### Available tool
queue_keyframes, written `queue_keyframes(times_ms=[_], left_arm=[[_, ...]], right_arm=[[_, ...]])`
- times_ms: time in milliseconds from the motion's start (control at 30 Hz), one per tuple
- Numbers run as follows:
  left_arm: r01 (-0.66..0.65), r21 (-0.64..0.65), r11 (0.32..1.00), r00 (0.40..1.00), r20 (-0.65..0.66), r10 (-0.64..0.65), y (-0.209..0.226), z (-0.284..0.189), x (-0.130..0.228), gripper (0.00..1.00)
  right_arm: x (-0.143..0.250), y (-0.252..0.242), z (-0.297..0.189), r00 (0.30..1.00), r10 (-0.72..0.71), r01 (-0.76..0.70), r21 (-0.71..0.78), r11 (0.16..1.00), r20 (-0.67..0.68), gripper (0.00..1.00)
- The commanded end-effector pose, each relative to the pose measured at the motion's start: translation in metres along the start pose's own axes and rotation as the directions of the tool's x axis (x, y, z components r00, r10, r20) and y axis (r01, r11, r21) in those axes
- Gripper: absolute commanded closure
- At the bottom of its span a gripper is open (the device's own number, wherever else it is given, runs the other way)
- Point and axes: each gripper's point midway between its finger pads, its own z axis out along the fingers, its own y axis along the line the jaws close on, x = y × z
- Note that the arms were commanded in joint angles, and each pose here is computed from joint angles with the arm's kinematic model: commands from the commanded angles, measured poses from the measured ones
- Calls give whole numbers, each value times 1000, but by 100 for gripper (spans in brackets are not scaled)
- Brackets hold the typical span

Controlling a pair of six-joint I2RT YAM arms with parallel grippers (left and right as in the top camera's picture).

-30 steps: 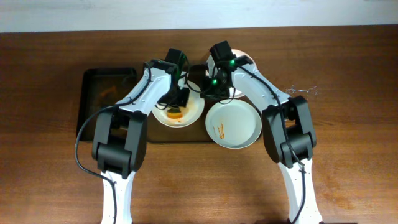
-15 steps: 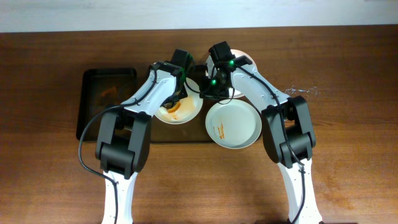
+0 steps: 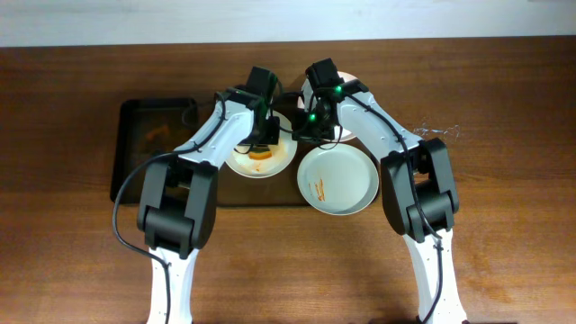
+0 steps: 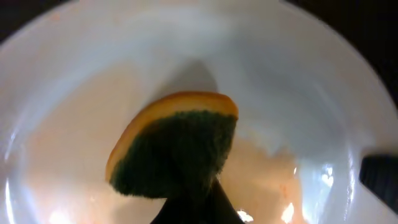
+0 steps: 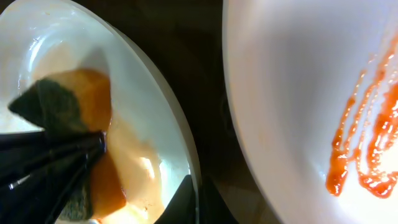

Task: Clean dirty plates on tray and stack at the side
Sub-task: 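Scrub the left plate with the sponge while the right gripper holds it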

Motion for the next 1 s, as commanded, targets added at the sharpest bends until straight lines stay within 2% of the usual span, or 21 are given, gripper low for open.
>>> queue_keyframes(times_ms=[0, 67, 167, 200, 267, 300, 367, 433, 467, 500, 567, 667, 767, 900, 967], left_arm=[[189, -163, 968, 982, 23, -188, 27, 24, 9, 100], [325, -228, 918, 946, 82, -315, 40, 21, 8, 100], [557, -344, 756, 827, 142, -545, 64, 13, 31, 100], [591, -377, 714, 796, 130, -591, 67, 10, 44, 100], [569, -432, 699, 797, 81, -599, 71, 5, 62, 100], [523, -458, 719, 821, 43, -570, 72, 2, 69, 100], [379, -440, 814, 891, -65, -450, 67, 3, 73, 100], [182, -286, 941, 938, -235, -253, 42, 9, 80, 100], [93, -153, 984, 942, -306, -137, 23, 11, 84, 100], [50, -61, 997, 940, -333, -68, 10, 12, 86, 100], [-22, 76, 997, 943, -329, 46, -9, 13, 83, 100], [-45, 97, 994, 949, -307, 73, -12, 14, 78, 100], [-210, 240, 948, 944, -201, 261, -31, 16, 62, 100], [-249, 245, 937, 958, -78, 275, -39, 20, 34, 100], [-260, 186, 948, 962, -41, 271, -31, 23, 22, 100]], right_arm=[[2, 1, 3, 1000, 2, -2, 5, 1000, -5, 96], [2, 1, 3, 1000, 1, -1, 6, 1000, -6, 95], [2, 1, 3, 1000, 1, -1, 6, 1000, -6, 95], [2, 1, 3, 1000, 2, -2, 5, 1000, -6, 95], [2, 1, 3, 1000, 2, -2, 5, 1000, -5, 95], [2, 1, 3, 1000, 2, -2, 5, 1000, -5, 96], [2, 1, 3, 1000, 2, -2, 5, 1000, -5, 96], [2, 1, 3, 1000, 2, -2, 5, 1000, -5, 96], [2, 1, 3, 1000, 2, -2, 5, 1000, -5, 95], [2, 1, 3, 1000, 2, -2, 5, 1000, -5, 96], [2, 1, 3, 1000, 2, -2, 5, 1000, -5, 95], [2, 1, 3, 1000, 2, -2, 5, 1000, -5, 95], [1, 1, 3, 1000, 0, 0, 4, 1000, -2, 95], [1, 1, 3, 1000, 0, 0, 4, 1000, -2, 95], [1, 1, 3, 1000, 0, 0, 4, 1000, -2, 95]])
